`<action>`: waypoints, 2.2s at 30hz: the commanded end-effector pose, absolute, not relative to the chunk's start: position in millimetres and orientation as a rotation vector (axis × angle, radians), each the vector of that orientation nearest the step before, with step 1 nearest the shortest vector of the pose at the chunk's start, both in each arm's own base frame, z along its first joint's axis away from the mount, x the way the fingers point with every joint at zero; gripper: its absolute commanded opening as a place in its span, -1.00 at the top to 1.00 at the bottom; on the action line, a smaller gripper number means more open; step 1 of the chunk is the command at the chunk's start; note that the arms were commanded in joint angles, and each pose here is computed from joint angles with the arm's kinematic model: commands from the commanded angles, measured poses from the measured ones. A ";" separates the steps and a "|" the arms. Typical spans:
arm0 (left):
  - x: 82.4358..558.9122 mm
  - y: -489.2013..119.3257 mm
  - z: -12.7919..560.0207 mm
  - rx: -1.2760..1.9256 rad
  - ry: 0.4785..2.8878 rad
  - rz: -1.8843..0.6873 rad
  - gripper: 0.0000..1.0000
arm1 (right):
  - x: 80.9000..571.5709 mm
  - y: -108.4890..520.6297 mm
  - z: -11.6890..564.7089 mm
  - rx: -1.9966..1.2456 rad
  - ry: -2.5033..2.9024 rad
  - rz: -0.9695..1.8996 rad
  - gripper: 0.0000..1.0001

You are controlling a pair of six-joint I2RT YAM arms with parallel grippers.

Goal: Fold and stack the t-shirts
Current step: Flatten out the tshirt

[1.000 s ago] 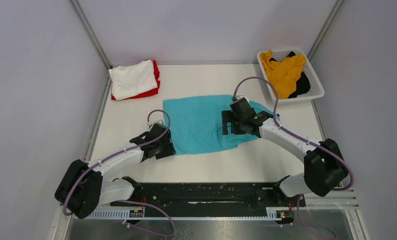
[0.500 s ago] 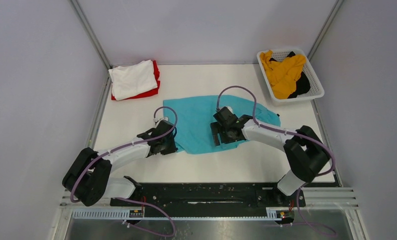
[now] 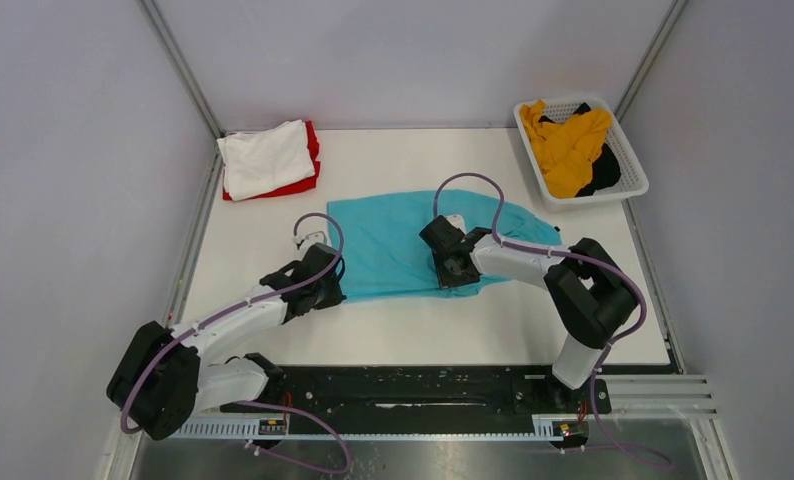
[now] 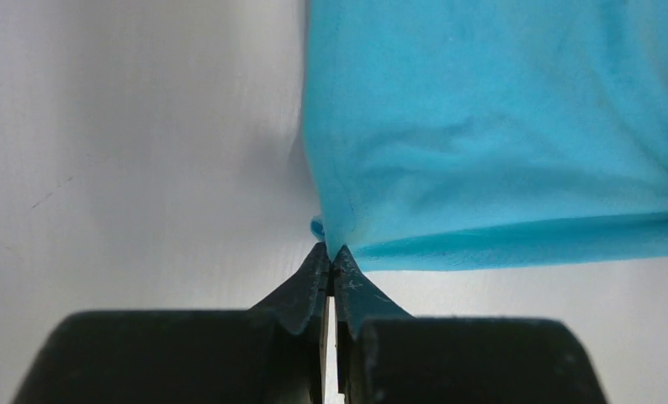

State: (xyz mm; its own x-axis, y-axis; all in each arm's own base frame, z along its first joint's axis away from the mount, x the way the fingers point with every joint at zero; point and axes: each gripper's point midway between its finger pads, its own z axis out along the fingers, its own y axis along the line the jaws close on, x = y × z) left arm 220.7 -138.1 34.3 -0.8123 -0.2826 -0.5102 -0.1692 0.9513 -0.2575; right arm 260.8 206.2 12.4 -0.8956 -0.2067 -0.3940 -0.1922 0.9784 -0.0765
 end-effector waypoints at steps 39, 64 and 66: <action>230.7 -116.2 48.3 -0.334 2.442 -0.148 1.00 | 264.4 183.0 33.4 -0.198 2.630 -0.153 0.95; 283.2 -83.9 321.9 -0.452 1.730 -0.325 1.00 | 293.6 13.4 333.2 0.211 1.755 -0.355 1.00; 274.2 -72.8 361.9 -0.457 1.626 -0.345 1.00 | 283.4 5.4 372.0 0.220 1.666 -0.335 1.00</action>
